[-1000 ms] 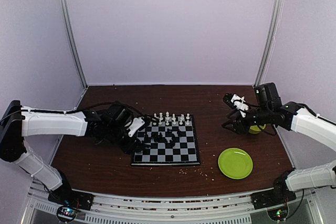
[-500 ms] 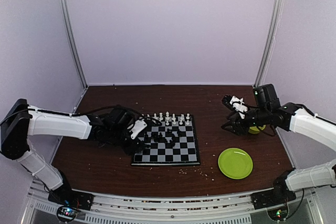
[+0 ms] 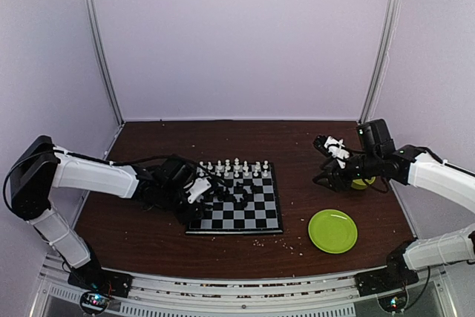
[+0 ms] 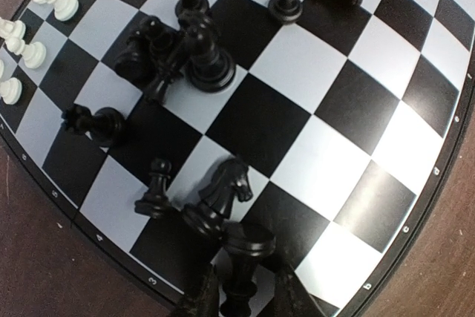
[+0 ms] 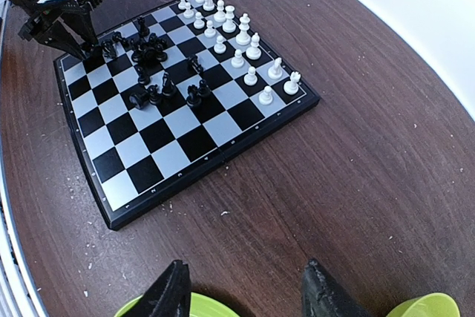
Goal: Set up the chess pieces on the board
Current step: Pick up the queen from h7, then pass from the left arm to the right
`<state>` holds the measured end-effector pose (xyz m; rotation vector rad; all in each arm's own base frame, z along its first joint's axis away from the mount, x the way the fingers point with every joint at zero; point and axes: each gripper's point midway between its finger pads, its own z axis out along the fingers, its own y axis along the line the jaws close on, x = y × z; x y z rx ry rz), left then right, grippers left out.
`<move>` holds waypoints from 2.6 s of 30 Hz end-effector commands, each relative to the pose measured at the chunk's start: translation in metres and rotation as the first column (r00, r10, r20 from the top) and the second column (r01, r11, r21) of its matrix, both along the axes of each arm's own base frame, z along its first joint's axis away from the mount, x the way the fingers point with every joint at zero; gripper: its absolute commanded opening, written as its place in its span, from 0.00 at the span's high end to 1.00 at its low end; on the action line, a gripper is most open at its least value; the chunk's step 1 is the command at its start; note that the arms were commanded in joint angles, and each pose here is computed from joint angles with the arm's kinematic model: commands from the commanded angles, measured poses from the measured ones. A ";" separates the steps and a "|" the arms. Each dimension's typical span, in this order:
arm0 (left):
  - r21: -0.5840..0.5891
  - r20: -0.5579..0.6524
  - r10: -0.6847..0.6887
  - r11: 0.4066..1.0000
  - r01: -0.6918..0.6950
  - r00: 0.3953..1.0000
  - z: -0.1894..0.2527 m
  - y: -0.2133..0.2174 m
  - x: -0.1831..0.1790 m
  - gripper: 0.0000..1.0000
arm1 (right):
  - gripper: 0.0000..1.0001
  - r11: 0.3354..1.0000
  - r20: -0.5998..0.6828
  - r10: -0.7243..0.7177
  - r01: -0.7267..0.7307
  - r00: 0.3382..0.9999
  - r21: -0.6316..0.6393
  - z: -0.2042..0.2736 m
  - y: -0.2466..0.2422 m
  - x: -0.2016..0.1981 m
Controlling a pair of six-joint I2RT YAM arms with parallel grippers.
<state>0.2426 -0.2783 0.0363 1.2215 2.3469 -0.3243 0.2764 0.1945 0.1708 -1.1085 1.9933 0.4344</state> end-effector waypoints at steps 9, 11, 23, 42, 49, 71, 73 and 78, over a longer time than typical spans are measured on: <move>0.023 0.000 -0.006 1.000 0.006 1.000 -0.007 0.005 -0.002 0.76 | 0.49 1.000 0.001 -0.009 0.009 1.000 -0.017 -0.006 -0.002 0.005; 0.027 -0.014 0.012 1.000 -0.012 1.000 -0.009 0.007 -0.003 0.77 | 0.49 1.000 0.000 -0.008 0.008 1.000 -0.017 -0.005 -0.002 0.004; 0.048 -0.046 0.065 0.997 -0.063 0.997 -0.009 0.015 -0.008 0.79 | 0.49 1.000 -0.019 0.001 -0.001 1.000 -0.017 -0.009 0.000 0.005; -0.290 -0.082 -0.084 0.955 0.057 0.993 0.102 -0.039 -0.024 0.95 | 0.52 0.965 0.090 0.262 -0.258 0.961 -0.052 0.048 0.043 -0.033; -0.483 -0.141 -0.227 0.865 0.133 0.964 0.163 -0.079 -0.039 0.95 | 0.52 0.845 0.159 0.525 -0.490 0.836 -0.214 0.081 0.087 -0.062; -0.558 -0.306 -0.400 0.810 0.178 0.864 0.178 -0.126 -0.080 0.95 | 0.50 0.605 0.263 0.737 -0.434 0.622 -0.668 0.060 0.173 -0.074; -0.560 -0.312 -0.409 0.809 0.182 0.858 0.177 -0.127 -0.082 0.95 | 0.51 0.580 0.251 0.756 -0.439 0.605 -0.686 0.052 0.177 -0.078; -0.565 -0.317 -0.426 0.803 0.192 0.848 0.178 -0.131 -0.086 0.95 | 0.53 0.536 0.227 0.783 -0.445 0.578 -0.717 0.040 0.185 -0.087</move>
